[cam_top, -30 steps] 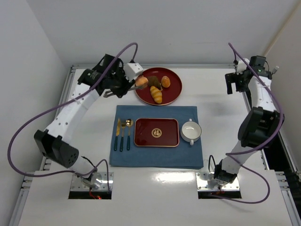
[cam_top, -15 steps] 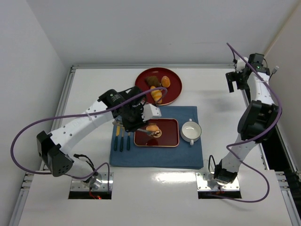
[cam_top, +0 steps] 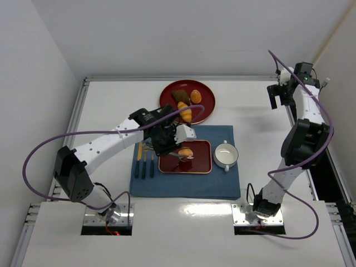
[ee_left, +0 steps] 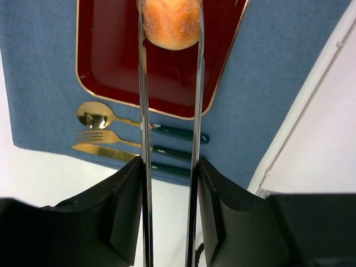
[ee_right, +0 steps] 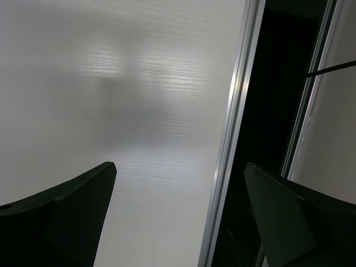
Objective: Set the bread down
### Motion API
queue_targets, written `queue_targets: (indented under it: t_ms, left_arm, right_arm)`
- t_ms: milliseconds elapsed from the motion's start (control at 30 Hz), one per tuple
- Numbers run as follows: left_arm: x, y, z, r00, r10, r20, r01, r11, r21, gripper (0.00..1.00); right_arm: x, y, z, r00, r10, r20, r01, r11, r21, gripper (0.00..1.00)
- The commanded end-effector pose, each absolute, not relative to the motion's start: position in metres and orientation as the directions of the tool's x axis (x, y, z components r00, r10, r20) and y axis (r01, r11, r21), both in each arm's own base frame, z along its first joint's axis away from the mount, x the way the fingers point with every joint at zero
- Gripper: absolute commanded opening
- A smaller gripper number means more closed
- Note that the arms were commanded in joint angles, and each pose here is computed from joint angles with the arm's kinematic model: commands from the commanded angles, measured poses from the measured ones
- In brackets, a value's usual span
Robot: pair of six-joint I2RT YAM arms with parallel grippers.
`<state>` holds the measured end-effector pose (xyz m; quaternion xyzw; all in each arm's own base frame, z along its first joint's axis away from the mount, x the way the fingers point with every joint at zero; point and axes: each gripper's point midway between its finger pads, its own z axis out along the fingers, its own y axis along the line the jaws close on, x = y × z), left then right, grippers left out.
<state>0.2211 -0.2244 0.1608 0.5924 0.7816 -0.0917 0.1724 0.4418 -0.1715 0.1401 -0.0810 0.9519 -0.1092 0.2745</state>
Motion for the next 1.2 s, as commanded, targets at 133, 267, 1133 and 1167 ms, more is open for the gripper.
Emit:
queue_targets:
  t_ms: [133, 267, 1133, 1167]
  left_arm:
    - [0.238, -0.239, 0.147, -0.248, 0.860, -0.446, 0.951, 0.303, 0.056, 0.18]
    - [0.240, -0.237, 0.134, -0.271, 0.858, -0.437, 0.946, 0.322, 0.045, 0.18]
    - [0.247, -0.244, 0.182, -0.287, 0.801, -0.526, 0.926, 0.373, 0.063, 0.55]
    - [0.250, -0.243, 0.193, -0.278, 0.794, -0.540, 0.922, 0.379, 0.083, 0.55]
  right_arm:
    - [0.441, -0.166, 0.196, -0.769, -0.248, -0.589, -0.082, 0.952, -0.294, 1.00]
    - [0.434, -0.166, 0.196, -0.765, -0.243, -0.597, -0.079, 0.955, -0.287, 1.00]
    - [0.427, -0.161, 0.187, -0.780, -0.229, -0.583, -0.085, 0.961, -0.264, 1.00]
    - [0.427, -0.163, 0.183, -0.788, -0.226, -0.573, -0.082, 0.960, -0.267, 1.00]
